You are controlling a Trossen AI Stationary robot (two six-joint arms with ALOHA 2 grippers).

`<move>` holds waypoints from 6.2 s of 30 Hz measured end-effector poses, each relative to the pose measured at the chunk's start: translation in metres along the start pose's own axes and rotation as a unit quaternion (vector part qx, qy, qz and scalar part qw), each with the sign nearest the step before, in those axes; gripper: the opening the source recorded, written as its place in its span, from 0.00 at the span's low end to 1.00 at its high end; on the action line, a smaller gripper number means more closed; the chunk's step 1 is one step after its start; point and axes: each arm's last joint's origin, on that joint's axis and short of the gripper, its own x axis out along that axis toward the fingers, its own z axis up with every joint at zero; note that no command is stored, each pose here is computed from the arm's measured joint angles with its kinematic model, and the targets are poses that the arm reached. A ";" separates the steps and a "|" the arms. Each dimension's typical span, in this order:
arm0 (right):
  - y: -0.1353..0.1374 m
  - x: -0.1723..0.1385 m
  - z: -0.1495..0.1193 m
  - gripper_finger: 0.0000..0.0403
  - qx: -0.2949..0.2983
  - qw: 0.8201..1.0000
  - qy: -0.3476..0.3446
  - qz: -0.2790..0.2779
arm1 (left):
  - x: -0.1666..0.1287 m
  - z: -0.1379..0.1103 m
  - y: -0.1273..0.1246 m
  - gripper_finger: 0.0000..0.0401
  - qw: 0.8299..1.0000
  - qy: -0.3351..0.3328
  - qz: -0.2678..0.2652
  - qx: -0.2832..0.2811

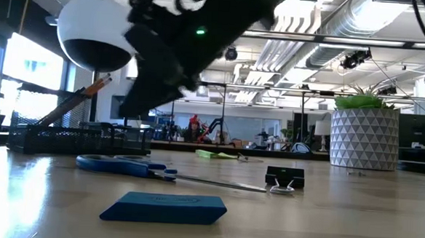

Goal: Pick and place office supplies into organizer
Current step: Put the blue scissor into the black mesh desk organizer

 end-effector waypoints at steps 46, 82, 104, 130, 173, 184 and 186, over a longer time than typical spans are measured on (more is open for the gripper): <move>0.078 -0.024 -0.057 0.45 0.127 0.990 0.054 -0.001 | 0.031 -0.054 -0.029 0.15 0.939 -0.048 -0.337 0.046; 0.085 -0.011 -0.069 0.30 0.023 0.998 0.039 -0.049 | 0.042 -0.066 -0.037 0.15 0.953 -0.013 -0.300 0.029; 0.059 -0.032 -0.059 0.35 0.030 0.989 0.066 -0.132 | 0.042 -0.066 -0.037 0.15 0.952 -0.011 -0.304 0.030; 0.043 -0.003 -0.069 0.35 0.097 0.986 0.097 -0.089 | 0.042 -0.066 -0.038 0.15 0.951 -0.009 -0.307 0.028; 0.024 -0.186 0.042 0.05 0.003 0.955 -0.175 -0.239 | -0.017 0.005 0.041 0.15 0.945 -0.258 -0.191 -0.063; -0.032 -0.107 0.027 0.17 0.003 0.970 -0.076 -0.231 | -0.025 0.024 0.043 0.15 0.932 -0.306 -0.181 -0.063; -0.044 -0.093 0.024 0.23 0.007 0.975 -0.061 -0.213 | -0.024 0.028 0.043 0.15 0.935 -0.305 -0.174 -0.055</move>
